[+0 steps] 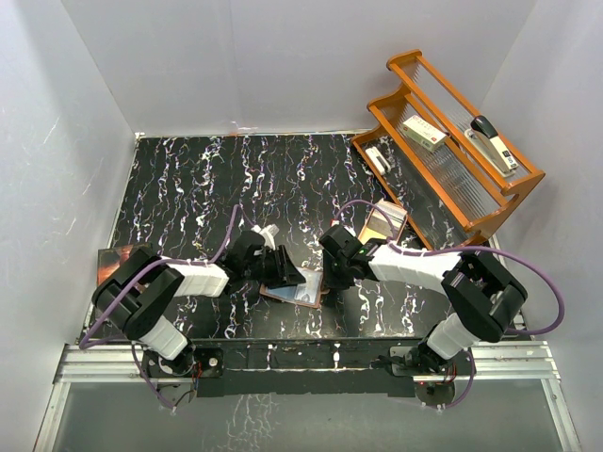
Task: Put the credit cards into the card holder
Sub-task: Insert the credit card into the card holder, then adjust the card holder at the center of the board.
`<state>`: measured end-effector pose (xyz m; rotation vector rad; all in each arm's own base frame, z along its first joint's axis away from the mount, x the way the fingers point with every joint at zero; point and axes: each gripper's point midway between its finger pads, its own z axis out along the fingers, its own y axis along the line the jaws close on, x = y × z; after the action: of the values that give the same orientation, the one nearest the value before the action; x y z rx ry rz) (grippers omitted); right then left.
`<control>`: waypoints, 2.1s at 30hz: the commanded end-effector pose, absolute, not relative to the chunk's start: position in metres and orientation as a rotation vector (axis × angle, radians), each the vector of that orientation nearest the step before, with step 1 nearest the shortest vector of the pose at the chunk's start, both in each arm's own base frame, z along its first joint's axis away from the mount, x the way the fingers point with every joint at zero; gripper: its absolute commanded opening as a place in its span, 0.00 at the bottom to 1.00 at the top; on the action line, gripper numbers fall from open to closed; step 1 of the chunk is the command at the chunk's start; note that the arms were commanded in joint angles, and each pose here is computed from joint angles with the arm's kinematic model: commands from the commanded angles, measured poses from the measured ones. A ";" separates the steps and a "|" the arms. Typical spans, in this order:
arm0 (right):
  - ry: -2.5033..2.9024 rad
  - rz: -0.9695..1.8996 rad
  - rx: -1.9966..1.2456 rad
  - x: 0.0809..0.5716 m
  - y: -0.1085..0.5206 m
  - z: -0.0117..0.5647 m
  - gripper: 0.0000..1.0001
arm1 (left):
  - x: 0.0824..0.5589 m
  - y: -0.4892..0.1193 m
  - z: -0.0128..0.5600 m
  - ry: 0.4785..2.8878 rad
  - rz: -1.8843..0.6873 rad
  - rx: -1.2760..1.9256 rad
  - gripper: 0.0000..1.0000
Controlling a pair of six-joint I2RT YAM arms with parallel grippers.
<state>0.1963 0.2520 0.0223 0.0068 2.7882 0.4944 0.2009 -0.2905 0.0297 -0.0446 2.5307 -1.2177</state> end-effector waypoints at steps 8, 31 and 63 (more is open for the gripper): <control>2.765 0.445 -0.056 0.203 0.251 0.017 0.18 | 0.210 -0.309 0.043 2.495 -1.209 0.012 0.38; 2.412 -0.137 -0.483 0.314 0.205 0.124 0.35 | 0.220 -0.249 0.057 2.588 -0.712 0.081 0.60; 2.421 -0.709 -0.604 0.414 0.070 0.095 0.50 | 0.199 -0.224 0.035 2.738 -0.668 0.167 0.63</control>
<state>0.3896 0.0786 0.0728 -0.6462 2.5022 -0.6512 0.2008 -0.2238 0.0302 0.1702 2.7234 -0.6517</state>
